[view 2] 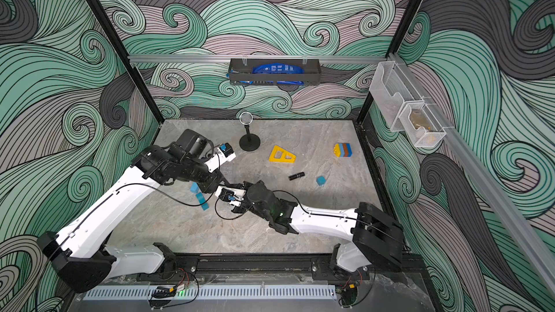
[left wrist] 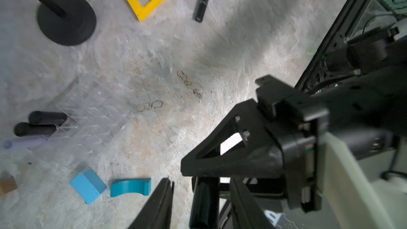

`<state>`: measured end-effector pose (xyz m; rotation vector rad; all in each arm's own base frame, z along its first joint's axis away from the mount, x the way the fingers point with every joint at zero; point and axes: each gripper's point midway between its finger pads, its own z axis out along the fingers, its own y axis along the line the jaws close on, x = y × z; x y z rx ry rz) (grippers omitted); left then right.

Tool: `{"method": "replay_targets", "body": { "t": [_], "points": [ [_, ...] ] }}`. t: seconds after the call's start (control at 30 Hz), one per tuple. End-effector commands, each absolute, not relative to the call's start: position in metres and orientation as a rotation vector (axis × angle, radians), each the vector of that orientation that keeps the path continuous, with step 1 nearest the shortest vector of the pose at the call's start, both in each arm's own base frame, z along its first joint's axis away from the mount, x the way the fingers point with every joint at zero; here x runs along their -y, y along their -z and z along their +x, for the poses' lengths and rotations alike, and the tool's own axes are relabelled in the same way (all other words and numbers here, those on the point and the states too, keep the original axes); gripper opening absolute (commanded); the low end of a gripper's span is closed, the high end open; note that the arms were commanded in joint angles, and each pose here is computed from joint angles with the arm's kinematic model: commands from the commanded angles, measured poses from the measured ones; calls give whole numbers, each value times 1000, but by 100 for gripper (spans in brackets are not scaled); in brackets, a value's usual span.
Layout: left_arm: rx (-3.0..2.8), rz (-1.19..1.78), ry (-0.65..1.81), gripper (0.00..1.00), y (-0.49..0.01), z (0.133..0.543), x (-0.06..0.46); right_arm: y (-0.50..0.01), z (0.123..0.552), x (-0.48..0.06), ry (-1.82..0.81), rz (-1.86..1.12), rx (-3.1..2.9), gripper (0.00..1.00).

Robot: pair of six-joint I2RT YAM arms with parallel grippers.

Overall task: Arrange the lipsticks in the organizer
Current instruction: Pick up the lipstick at the center of the board.

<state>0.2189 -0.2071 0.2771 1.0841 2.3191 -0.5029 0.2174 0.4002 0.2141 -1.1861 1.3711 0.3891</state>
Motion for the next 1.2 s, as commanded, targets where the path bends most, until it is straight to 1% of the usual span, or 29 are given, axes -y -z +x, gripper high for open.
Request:
{"method": "replay_targets", "body": {
  "t": [0.0,0.1,0.17,0.3,0.37,0.47,0.53,0.67,0.8,0.93,1.17],
  "points": [
    [-2156,881,507,49,-323,232,204,-224,225,-398,-523,-1036,-1443,13],
    [-2067,713,475,50,-348,243,188,-230,237,-388,-627,-898,-1535,13],
    [-2033,614,483,50,-351,248,181,-235,248,-377,-743,-776,-1609,12],
    [-1972,494,491,52,-336,255,174,-255,267,-350,-1029,-505,-1707,11],
    [-1898,508,556,55,-330,250,182,-269,267,-343,-1139,-445,-1699,12],
    [-1839,465,670,65,-312,243,191,-291,265,-335,-1258,-377,-1684,12],
    [-1796,439,751,67,-299,238,196,-303,265,-328,-1335,-324,-1679,13],
    [-1700,495,893,67,-290,222,220,-318,258,-323,-1497,-247,-1644,13],
    [-1632,601,941,67,-282,204,240,-326,247,-326,-1621,-238,-1618,13],
    [-1635,629,942,68,-273,204,254,-323,240,-327,-1672,-231,-1630,13],
    [-1624,672,916,67,-278,209,268,-315,233,-332,-1709,-222,-1651,13]
  ]
}}
